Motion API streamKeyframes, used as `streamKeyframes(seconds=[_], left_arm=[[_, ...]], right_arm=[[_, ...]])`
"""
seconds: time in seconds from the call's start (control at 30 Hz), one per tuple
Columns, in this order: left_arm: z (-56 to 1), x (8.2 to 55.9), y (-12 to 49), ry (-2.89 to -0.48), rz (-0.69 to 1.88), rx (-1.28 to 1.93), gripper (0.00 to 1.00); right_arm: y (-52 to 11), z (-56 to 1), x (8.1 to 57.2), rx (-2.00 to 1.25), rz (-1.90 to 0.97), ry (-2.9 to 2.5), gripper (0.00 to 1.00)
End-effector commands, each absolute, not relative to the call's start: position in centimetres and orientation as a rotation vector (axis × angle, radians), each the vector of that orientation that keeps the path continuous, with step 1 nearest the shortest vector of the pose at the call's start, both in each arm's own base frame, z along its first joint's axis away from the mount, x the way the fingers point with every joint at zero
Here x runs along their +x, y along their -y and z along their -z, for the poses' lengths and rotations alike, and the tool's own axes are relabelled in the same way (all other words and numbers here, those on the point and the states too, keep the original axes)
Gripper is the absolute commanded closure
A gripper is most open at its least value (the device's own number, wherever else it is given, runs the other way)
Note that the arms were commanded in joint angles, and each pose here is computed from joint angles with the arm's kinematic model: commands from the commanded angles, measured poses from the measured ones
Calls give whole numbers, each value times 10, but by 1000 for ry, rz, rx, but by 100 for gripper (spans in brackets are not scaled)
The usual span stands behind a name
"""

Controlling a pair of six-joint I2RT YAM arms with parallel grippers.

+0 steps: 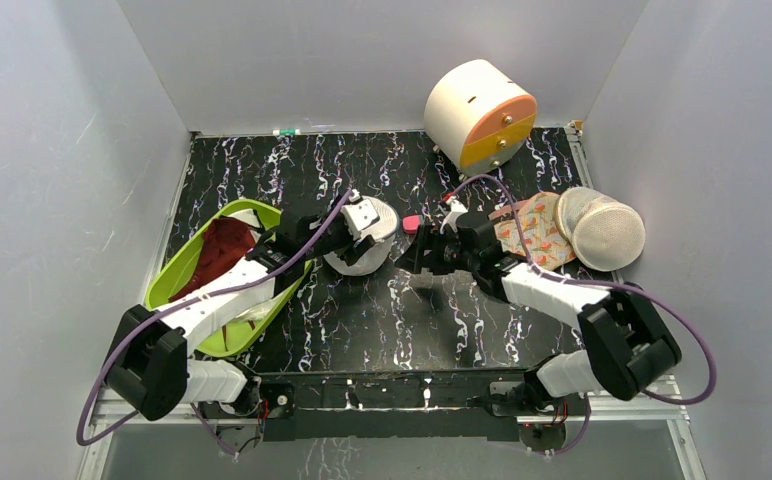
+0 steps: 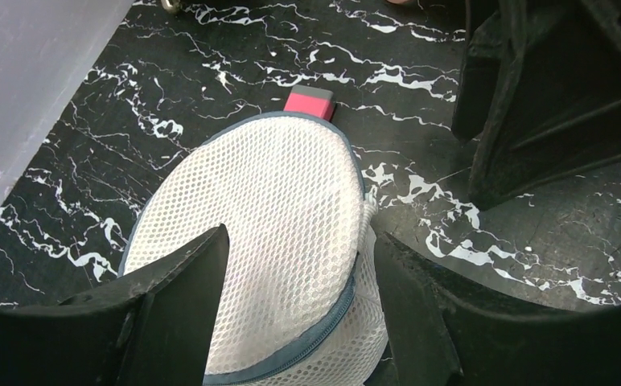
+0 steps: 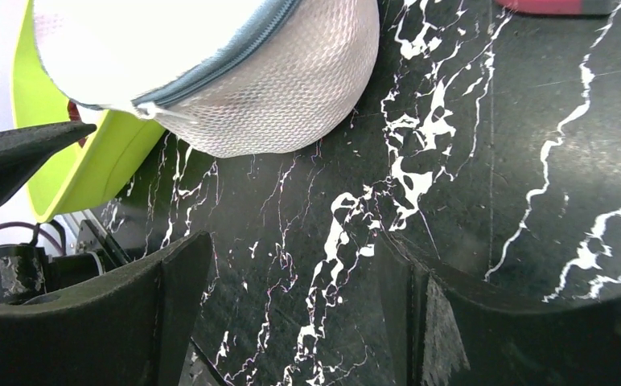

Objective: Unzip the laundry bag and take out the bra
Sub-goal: Pick up the laundry bag at the center of the board.

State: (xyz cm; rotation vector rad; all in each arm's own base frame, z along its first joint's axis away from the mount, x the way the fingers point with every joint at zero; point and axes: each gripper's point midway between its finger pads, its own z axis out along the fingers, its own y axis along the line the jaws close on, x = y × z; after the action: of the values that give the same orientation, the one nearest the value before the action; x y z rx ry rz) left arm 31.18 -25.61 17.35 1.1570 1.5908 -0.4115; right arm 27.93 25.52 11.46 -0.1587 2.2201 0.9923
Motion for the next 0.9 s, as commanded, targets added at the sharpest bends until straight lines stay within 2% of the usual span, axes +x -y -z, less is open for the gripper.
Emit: streamKeyframes(seconds=[0.0,0.17,0.43,0.53,0.6,0.7,0.87], left_arm=[[-183,311,264,-1546,437,1169,35],[-179,308,270,-1559,472,1171,27],[-165,316,267,-1635,408,1180,38],[-168,315,267,-1624,407,1172,44],[-170,314,268,-1619,409,1171,49],[-177,315,268,-1619,405,1149,61],[-188,310,269,-1586,422,1123,79]], right_arm=[[-282,-143,297,-189,-1143,-2091,29],[-297,-148,303,-170,-1246,-2052,33],[-307,-147,299,-180,-1271,-2054,37],[-307,-147,298,-179,-1263,-2057,37],[-306,-149,298,-181,-1253,-2052,42],[-304,-153,302,-187,-1220,-2051,48],[-299,-168,306,-191,-1176,-2022,50]])
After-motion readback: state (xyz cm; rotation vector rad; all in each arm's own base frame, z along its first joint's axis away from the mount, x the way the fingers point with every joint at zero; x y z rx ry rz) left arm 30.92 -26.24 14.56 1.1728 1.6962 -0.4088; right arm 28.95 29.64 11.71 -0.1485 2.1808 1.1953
